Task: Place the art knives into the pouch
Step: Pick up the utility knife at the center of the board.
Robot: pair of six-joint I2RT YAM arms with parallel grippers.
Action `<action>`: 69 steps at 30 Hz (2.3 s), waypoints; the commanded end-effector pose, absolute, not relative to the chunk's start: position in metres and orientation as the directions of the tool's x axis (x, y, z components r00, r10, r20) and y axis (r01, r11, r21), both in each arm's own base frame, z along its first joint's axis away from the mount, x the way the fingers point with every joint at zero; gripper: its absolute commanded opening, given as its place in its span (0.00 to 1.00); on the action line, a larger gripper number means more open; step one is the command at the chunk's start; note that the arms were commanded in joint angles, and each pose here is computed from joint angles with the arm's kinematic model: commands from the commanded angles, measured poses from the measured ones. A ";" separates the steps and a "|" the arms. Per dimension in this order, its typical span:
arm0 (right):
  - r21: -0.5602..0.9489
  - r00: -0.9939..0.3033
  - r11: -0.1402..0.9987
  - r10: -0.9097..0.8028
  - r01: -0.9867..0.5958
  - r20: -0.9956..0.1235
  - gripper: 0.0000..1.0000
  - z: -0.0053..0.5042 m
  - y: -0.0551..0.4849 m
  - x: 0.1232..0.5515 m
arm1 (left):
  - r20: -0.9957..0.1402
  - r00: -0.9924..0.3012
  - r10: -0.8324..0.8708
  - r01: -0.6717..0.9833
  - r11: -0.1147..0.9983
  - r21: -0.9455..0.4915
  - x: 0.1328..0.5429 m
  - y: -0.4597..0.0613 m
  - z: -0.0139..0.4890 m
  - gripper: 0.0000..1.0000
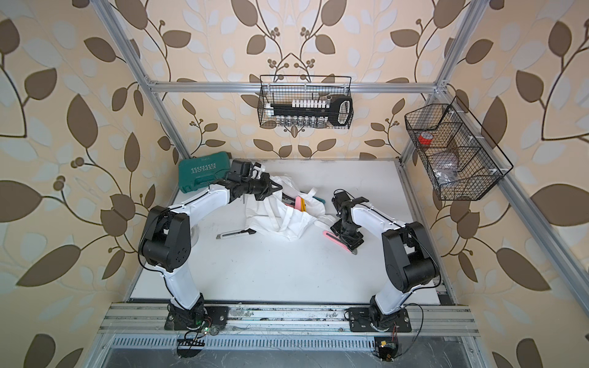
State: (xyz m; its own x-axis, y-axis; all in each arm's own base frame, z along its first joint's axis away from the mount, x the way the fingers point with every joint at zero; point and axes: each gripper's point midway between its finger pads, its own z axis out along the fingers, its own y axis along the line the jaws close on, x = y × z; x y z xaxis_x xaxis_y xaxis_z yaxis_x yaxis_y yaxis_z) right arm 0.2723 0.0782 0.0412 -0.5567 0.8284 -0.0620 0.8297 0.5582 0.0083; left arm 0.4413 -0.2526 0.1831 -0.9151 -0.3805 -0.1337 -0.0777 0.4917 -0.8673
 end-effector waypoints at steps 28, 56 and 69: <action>0.089 -0.461 0.467 0.883 0.880 -0.087 0.78 0.027 0.083 0.282 | -0.174 -0.919 -0.355 -0.012 0.467 -0.884 0.435 -0.257 0.206 0.00; 0.025 -0.816 0.816 0.577 0.577 -0.037 0.64 0.005 0.081 0.286 | -0.171 -0.919 -0.354 -0.012 0.461 -0.887 0.437 -0.259 0.204 0.00; -0.028 -0.912 0.911 0.410 0.410 -0.019 0.49 -0.004 0.102 0.248 | -0.166 -0.922 -0.350 -0.014 0.458 -0.889 0.435 -0.262 0.202 0.00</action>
